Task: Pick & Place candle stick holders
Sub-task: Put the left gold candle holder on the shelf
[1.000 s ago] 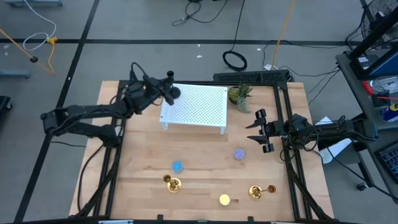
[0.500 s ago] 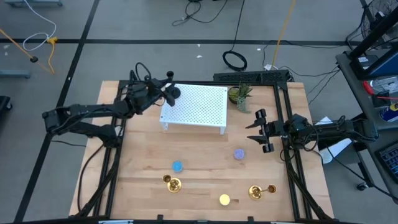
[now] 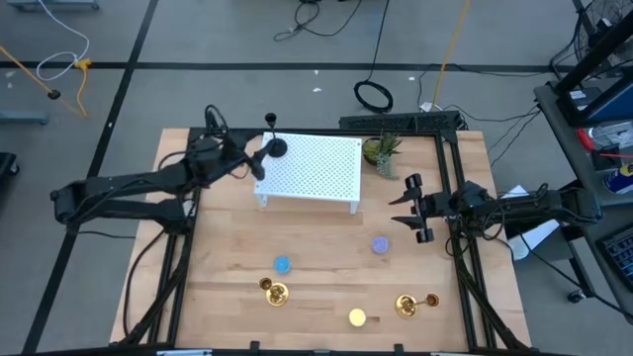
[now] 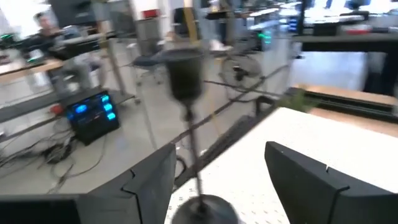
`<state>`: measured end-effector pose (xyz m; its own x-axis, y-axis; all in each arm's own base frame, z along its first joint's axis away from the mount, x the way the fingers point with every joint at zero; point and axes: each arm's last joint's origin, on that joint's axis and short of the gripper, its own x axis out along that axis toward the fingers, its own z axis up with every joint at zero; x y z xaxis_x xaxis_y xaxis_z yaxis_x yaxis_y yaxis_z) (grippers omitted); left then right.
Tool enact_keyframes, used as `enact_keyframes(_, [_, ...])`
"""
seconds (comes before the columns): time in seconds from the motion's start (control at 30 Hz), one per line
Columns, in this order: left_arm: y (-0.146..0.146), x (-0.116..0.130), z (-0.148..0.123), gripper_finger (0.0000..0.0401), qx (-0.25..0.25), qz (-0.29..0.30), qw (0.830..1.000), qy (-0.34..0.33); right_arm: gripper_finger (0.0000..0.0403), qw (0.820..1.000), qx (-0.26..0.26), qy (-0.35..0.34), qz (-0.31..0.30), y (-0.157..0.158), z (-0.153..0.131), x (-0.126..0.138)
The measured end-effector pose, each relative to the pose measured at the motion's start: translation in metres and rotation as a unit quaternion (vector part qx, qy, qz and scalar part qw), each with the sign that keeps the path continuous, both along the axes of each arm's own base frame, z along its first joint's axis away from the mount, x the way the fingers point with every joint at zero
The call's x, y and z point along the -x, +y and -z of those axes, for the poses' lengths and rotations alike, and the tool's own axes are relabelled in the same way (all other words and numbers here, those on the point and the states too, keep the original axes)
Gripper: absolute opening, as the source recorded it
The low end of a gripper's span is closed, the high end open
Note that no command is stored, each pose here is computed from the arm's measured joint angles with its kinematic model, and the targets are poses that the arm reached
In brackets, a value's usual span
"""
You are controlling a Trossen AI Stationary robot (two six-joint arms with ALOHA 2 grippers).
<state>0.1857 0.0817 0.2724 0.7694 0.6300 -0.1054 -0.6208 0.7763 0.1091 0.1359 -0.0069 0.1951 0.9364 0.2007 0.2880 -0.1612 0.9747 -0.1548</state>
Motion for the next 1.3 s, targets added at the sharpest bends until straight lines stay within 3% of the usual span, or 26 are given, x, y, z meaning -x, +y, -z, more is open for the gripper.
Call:
enact_keyframes(0.17, [-0.024, 0.012, -0.002, 0.0255, -0.002, 0.101, 0.994, 0.044, 0.0173, 1.0, -0.001, 0.008, 0.0, 0.0, 0.002, -0.002])
enact_keyframes(0.3, [-0.043, 0.02, 0.004, 0.0255, 0.029, 0.203, 0.975, 0.084, 0.0173, 1.0, -0.002, 0.013, 0.0, 0.0, 0.003, -0.002])
enact_keyframes(0.5, [-0.07, 0.021, 0.021, 0.0255, 0.078, 0.338, 0.924, 0.16, 0.0173, 1.0, -0.018, 0.018, -0.006, 0.0, 0.004, -0.003])
enact_keyframes(0.63, [-0.091, 0.014, 0.03, 0.0255, 0.071, 0.429, 0.88, 0.192, 0.0173, 0.999, -0.04, 0.023, -0.013, 0.0, 0.004, -0.003])
enact_keyframes(0.93, [-0.129, -0.011, 0.059, 0.0255, 0.072, 0.509, 0.817, 0.262, 0.0173, 0.999, -0.042, 0.023, -0.014, 0.0, 0.004, -0.003])
enact_keyframes(1.3, [-0.18, -0.039, 0.083, 0.0255, 0.057, 0.623, 0.75, 0.216, 0.0173, 0.999, -0.042, 0.023, -0.014, 0.0, 0.004, -0.003])
